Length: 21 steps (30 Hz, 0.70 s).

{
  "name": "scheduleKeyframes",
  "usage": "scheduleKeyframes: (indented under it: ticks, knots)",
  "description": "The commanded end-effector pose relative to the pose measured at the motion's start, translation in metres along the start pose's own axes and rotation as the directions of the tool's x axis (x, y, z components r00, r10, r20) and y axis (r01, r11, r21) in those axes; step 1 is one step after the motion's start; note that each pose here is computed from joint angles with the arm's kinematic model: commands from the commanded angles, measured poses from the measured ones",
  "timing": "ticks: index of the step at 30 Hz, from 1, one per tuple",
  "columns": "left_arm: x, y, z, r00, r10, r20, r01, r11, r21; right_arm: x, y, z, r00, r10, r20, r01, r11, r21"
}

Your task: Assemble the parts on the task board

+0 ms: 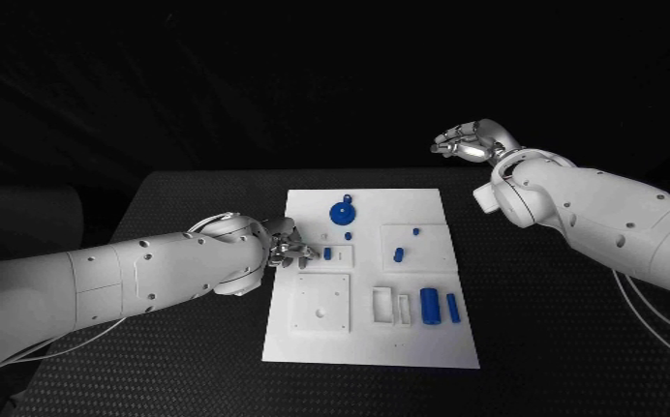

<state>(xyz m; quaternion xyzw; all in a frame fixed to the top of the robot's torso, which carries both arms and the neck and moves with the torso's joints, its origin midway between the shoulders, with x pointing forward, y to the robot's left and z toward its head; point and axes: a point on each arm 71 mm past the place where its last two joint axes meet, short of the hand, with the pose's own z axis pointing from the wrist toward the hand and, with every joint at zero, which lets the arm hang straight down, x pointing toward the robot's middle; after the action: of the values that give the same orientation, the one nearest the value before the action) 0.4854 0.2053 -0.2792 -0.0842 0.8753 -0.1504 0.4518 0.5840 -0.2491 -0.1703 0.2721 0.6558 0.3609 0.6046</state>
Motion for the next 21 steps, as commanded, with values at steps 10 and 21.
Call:
scheduleKeyframes:
  ticks: [10,21]
  knots:
    - [-0.0007,0.0071,-0.0006,1.000,-0.010,0.005,0.010,1.000,-0.022,0.002,0.000,0.000,1.000,-0.006,-0.014,0.006,1.000,-0.007]
    - [-0.0108,0.0044,-0.0004,0.992,-0.102,0.076,0.103,0.995,-0.006,0.002,-0.001,0.000,1.000,-0.006,-0.015,0.006,1.000,-0.006]
